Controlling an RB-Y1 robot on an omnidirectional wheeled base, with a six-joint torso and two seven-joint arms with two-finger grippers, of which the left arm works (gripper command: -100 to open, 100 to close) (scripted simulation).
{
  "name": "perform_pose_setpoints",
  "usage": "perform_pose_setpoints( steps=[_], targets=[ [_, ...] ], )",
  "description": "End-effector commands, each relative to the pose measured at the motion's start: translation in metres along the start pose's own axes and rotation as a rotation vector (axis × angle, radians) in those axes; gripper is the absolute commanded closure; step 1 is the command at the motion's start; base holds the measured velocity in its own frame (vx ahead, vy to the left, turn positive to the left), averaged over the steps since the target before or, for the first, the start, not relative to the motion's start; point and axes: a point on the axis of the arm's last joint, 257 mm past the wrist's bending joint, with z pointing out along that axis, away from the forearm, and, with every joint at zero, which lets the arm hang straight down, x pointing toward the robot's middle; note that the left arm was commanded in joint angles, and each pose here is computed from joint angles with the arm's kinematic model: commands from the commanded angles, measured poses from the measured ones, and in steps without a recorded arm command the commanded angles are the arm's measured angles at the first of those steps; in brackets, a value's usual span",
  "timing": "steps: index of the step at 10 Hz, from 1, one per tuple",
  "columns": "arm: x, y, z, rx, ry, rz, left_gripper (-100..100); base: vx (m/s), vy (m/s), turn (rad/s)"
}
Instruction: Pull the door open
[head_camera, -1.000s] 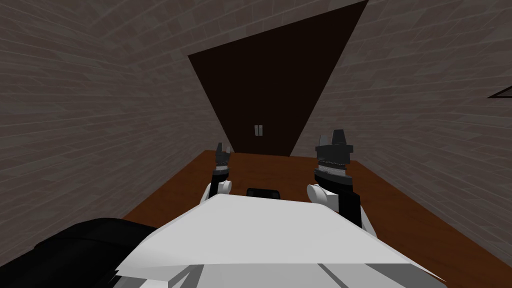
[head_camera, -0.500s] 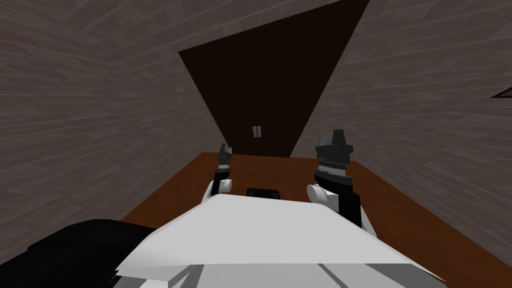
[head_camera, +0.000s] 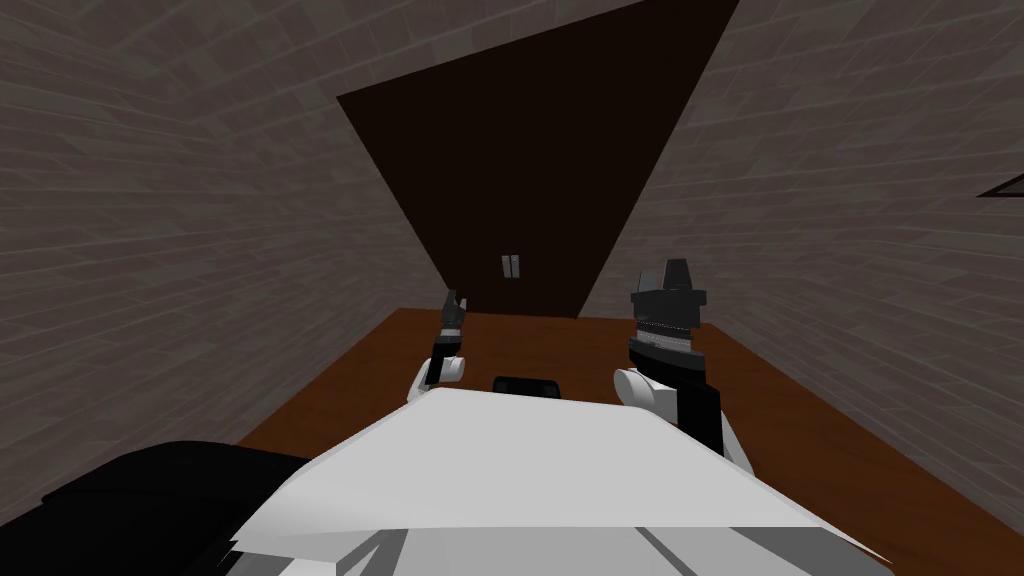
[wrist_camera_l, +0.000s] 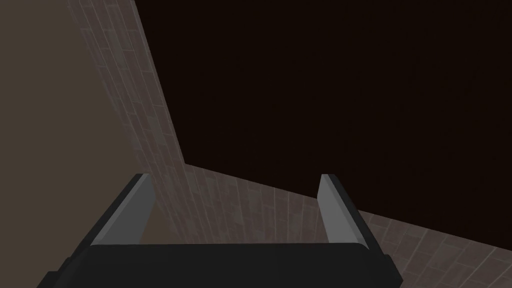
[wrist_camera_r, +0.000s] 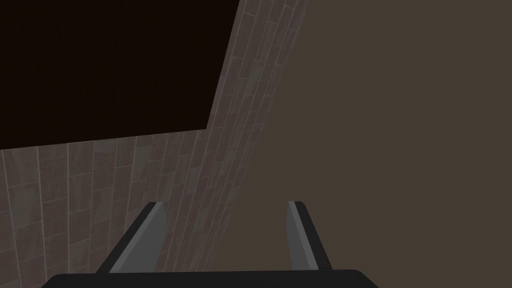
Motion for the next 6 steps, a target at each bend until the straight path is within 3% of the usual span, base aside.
perform_pose_setpoints(
  steps=[1,6],
  targets=[
    [-0.001,0.017,0.0017,-0.035,0.003,-0.004,-100,0.161,-0.017,-0.055],
    [-0.006,0.055,0.004,-0.11,0.005,-0.01,-100,0.117,-0.019,-0.041]
  ],
)
